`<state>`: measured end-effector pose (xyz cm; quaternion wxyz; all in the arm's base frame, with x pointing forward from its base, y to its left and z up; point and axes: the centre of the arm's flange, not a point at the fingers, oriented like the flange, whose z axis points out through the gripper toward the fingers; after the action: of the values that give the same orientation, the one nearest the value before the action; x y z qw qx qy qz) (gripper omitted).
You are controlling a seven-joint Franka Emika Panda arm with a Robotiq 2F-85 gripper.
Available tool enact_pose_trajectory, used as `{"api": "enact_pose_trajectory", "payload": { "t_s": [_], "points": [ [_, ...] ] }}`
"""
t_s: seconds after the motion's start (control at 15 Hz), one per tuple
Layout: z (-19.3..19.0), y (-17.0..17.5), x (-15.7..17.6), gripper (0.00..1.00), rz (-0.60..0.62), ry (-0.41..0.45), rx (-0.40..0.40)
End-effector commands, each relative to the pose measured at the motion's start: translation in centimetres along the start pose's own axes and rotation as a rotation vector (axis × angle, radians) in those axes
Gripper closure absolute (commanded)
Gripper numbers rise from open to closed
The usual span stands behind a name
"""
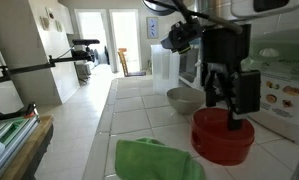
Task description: Put the red lid on the plastic jug
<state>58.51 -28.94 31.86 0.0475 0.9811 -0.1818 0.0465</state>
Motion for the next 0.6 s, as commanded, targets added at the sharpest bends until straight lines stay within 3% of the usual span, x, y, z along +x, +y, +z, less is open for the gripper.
{"api": "enact_pose_trajectory", "payload": {
  "t_s": [0.0,0.53],
  "points": [
    [0.7,0.3,1.8,0.00,-0.123,-0.036,0.024],
    [2.1,1.4,1.9,0.00,-0.192,-0.093,0.034]
  ]
}}
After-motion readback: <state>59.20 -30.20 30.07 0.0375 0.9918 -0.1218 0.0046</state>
